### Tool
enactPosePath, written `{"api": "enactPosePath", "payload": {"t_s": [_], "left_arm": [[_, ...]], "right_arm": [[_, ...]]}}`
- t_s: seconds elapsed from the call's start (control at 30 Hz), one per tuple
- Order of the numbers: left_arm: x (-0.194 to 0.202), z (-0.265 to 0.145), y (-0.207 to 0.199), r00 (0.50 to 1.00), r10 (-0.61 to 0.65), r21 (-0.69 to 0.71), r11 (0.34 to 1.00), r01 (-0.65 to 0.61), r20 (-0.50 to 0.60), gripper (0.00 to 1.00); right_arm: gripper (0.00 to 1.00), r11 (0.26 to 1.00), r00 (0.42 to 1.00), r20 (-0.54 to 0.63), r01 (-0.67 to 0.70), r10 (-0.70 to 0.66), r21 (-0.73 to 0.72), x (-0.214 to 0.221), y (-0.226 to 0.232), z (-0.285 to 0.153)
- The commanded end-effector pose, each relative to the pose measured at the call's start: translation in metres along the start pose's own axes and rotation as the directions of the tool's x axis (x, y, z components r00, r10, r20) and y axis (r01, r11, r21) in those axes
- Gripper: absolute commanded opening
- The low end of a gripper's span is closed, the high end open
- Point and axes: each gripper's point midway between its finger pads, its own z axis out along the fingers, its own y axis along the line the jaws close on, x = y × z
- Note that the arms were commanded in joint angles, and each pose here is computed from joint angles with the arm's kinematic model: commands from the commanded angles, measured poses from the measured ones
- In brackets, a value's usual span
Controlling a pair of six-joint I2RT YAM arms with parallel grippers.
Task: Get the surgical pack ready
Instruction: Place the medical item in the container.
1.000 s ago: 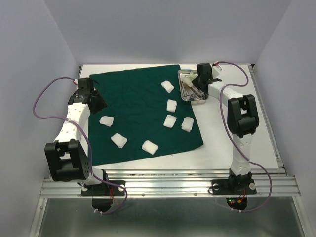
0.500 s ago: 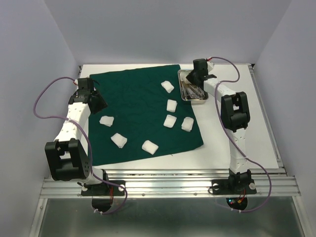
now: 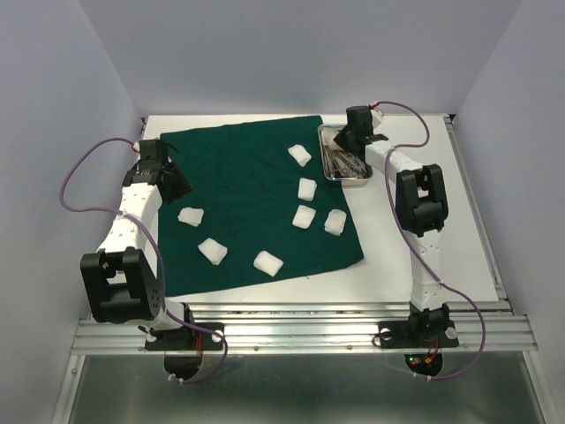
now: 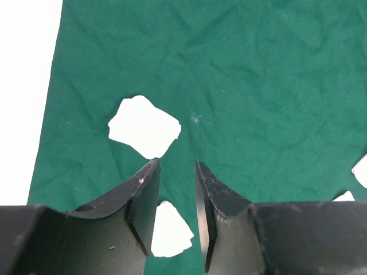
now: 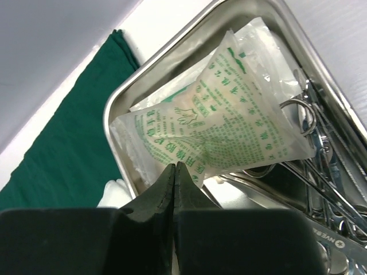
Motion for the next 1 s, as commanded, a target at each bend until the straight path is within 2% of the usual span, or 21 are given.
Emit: {"api": "enactPosePath", "payload": {"t_s": [0.0,0.13,0.23,0.47,0.77,0.97], "left_arm": [[-0.016,-0.009,-0.007,0.999,0.005,0.016,1.0,-0.006,0.052,0.42],[-0.017,-0.011,-0.007,0.998,0.006,0.017,1.0,-0.007,0.055,0.42],[-0.015,-0.009,-0.007,0.999,0.006,0.014,1.0,-0.007,0.048,0.42],[-0.016,-0.007,-0.007,0.999,0.002,0.013,1.0,-0.002,0.045,0.42],[-0.017,-0.012,-0.007,0.998,-0.004,0.019,1.0,0.003,0.057,0.42],[-0.016,-0.02,-0.008,0.997,-0.006,0.032,0.999,0.004,0.073,0.42]], "right_arm": [[0.01,0.999,0.994,0.109,-0.017,0.02,-0.032,-0.045,0.014,-0.014],[0.01,1.0,0.994,0.103,-0.024,0.026,-0.018,-0.044,0.002,0.01],[0.01,1.0,0.998,0.059,-0.017,0.018,-0.018,-0.026,-0.004,0.029],[0.01,0.999,0.999,0.043,0.003,-0.001,-0.036,-0.025,0.002,0.031],[0.01,0.988,0.993,0.112,-0.001,0.019,-0.155,-0.073,0.041,-0.015],[0.02,0.972,0.99,0.134,-0.004,0.037,-0.234,-0.089,0.058,-0.054]]}}
